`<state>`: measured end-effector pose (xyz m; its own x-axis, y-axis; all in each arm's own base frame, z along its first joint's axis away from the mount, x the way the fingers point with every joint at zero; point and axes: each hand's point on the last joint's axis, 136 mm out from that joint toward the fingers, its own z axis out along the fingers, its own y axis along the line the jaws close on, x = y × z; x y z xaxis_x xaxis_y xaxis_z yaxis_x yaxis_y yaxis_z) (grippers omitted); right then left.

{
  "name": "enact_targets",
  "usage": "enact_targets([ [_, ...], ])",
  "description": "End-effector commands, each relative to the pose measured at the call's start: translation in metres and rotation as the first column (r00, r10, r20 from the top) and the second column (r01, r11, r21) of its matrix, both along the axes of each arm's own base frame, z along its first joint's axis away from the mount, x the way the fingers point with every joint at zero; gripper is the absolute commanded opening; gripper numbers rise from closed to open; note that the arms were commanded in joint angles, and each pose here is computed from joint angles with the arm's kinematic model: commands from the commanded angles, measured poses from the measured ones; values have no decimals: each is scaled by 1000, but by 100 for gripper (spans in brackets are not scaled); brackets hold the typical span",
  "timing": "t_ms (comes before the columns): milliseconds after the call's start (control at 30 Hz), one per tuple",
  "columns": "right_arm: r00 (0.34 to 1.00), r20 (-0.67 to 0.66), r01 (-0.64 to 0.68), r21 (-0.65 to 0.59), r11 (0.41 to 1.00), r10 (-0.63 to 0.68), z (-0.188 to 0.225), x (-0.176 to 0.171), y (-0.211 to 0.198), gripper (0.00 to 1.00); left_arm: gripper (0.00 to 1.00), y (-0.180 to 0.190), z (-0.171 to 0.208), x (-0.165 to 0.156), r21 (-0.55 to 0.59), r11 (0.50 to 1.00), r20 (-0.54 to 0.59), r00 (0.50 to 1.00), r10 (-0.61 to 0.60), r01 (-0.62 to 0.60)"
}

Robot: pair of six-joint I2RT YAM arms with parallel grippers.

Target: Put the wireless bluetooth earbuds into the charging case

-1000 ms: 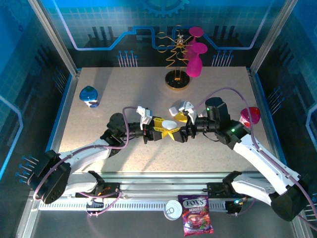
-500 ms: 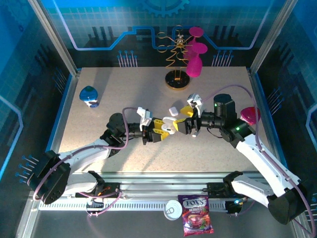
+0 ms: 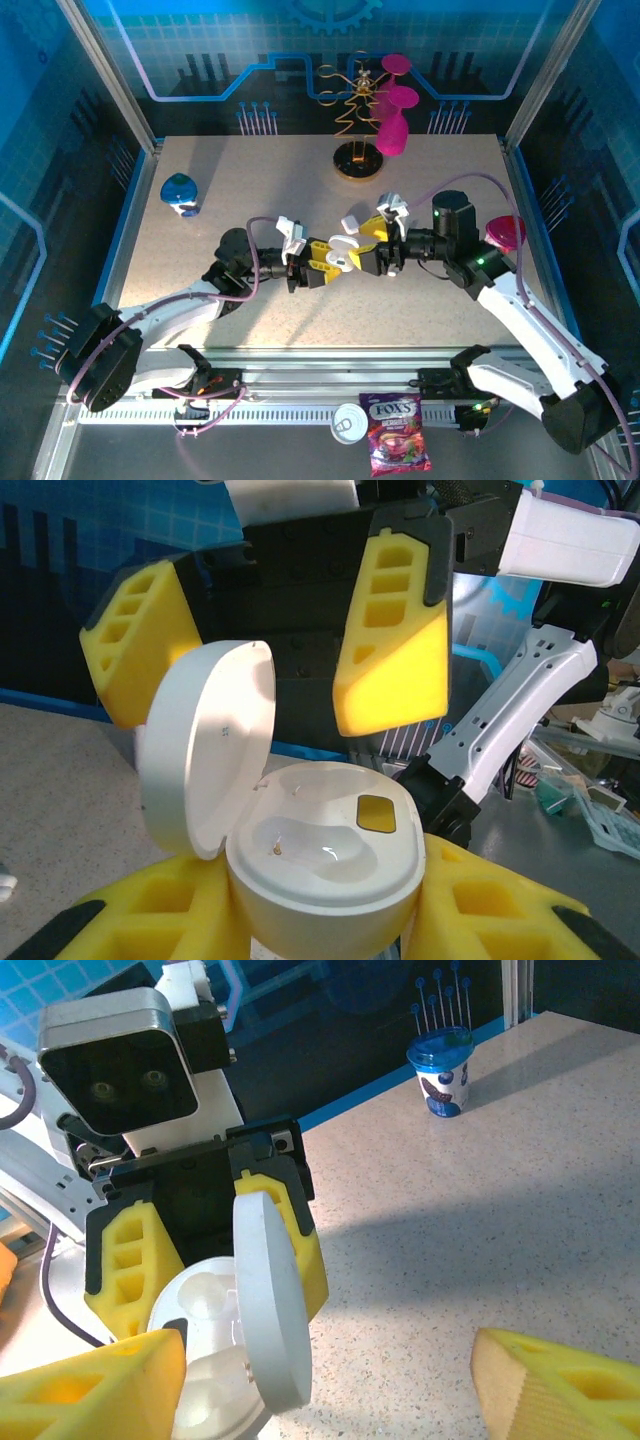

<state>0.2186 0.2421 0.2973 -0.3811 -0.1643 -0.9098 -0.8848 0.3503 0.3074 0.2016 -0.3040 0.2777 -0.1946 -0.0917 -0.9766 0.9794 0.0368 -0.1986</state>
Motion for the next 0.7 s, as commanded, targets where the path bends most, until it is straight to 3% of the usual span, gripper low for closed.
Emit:
enact_targets([
  [0, 998, 60, 24, 16, 1000, -25, 9, -4, -5, 78, 22, 2, 3, 5, -19, 999, 83, 996, 45, -44],
  [267, 956, -49, 292, 98, 951, -288, 2, 25, -54, 81, 22, 11, -6, 22, -41, 989, 123, 982, 145, -141],
  [433, 752, -273, 619, -21, 785, -601, -56, 67, -115, 90, 22, 12, -8, 23, -47, 988, 135, 979, 151, -146],
  [667, 527, -440, 670, -311, 674, -727, -151, 78, -149, 87, 22, 13, -11, 21, -38, 989, 145, 979, 145, -141],
])
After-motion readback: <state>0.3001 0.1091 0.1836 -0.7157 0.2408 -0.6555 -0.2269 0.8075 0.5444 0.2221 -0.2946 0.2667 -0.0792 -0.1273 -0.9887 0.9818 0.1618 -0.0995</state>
